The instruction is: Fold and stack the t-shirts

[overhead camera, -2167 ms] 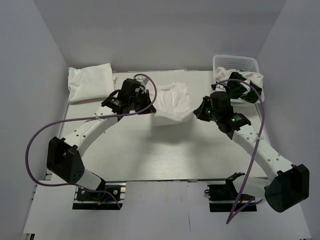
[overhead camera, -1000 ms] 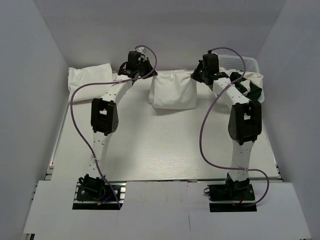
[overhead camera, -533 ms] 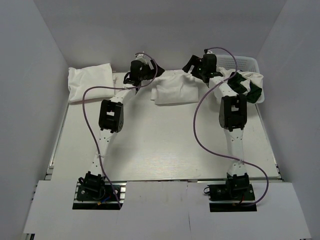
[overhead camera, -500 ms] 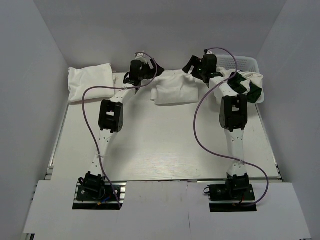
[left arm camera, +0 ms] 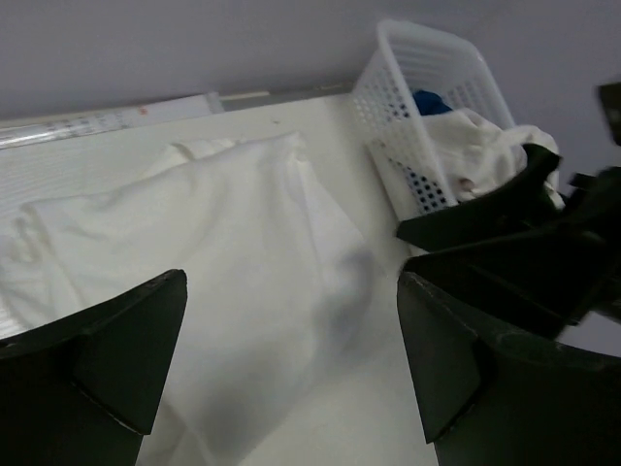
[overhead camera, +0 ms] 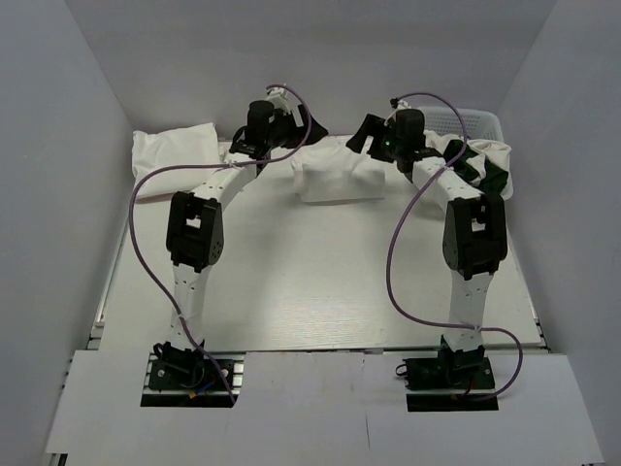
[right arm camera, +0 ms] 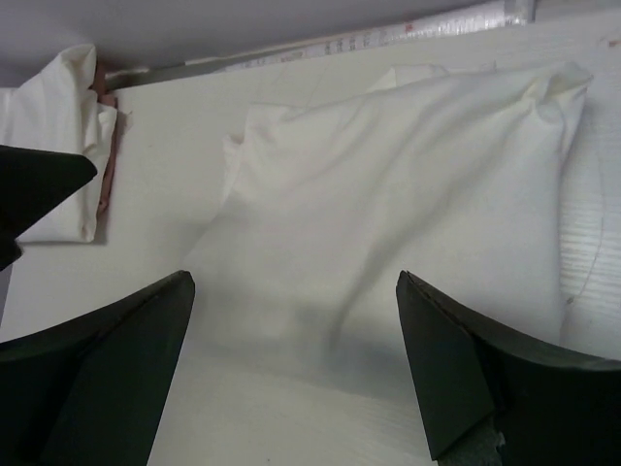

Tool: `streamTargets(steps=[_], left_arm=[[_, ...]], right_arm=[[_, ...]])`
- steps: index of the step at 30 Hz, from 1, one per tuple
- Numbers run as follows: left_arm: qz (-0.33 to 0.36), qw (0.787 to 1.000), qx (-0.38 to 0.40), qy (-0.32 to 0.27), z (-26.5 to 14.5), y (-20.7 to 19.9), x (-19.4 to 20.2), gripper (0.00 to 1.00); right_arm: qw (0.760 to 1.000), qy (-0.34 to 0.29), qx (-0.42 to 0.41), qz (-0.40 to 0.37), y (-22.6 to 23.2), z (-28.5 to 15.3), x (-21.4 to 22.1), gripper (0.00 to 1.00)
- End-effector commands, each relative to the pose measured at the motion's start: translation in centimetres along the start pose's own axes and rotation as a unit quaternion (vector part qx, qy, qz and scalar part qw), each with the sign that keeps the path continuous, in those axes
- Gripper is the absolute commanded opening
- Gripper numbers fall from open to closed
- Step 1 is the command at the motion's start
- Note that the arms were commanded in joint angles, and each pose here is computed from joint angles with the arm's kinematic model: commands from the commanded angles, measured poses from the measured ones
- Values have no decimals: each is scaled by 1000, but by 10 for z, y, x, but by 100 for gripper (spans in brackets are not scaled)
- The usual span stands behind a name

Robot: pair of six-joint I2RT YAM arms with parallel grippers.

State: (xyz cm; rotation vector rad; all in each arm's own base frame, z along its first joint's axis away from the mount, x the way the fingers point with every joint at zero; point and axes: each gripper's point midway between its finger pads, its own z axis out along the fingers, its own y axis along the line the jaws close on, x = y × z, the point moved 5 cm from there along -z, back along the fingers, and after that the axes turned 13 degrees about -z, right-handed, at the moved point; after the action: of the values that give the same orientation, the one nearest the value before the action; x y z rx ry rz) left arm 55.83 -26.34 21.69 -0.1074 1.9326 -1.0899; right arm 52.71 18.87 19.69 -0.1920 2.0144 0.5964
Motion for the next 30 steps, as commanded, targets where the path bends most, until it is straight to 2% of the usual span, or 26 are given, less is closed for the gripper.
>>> streamTargets(steps=[1, 4, 6, 8, 10, 15, 19, 22, 25, 27, 30], left_arm=[[27, 996, 55, 62, -7, -51, 32, 99], [3, 989, 73, 132, 2, -48, 76, 99], [-15, 984, 81, 156, 5, -37, 93, 99], [-40, 974, 86, 206, 1, -20, 124, 99], [-67, 970, 59, 224, -6, 12, 140, 99], [-70, 979, -61, 180, -6, 66, 134, 99], [-98, 966, -151, 184, -15, 109, 130, 99], [-115, 963, -154, 191, -35, 116, 136, 99], [-109, 964, -146, 192, -46, 104, 143, 99], [-108, 959, -159, 206, -50, 106, 153, 99], [-125, 953, -126, 247, -56, 87, 160, 99]], right_arm=[[1000, -2, -15, 21, 0, -8, 9, 90], [999, -6, -18, 38, -3, -8, 18, 90], [999, 5, -15, 40, -7, -2, 24, 90], [998, 33, -5, 57, -15, 4, 39, 90], [997, 47, 2, 69, -23, 10, 51, 90], [988, 106, -7, 115, -44, 22, 98, 90], [982, 142, 11, 124, -53, 16, 129, 90], [979, 162, 23, 124, -55, 11, 143, 90], [973, 196, 30, 117, -52, 2, 162, 90], [972, 208, 19, 110, -42, -9, 171, 90], [974, 208, 17, 88, -35, -20, 170, 90]])
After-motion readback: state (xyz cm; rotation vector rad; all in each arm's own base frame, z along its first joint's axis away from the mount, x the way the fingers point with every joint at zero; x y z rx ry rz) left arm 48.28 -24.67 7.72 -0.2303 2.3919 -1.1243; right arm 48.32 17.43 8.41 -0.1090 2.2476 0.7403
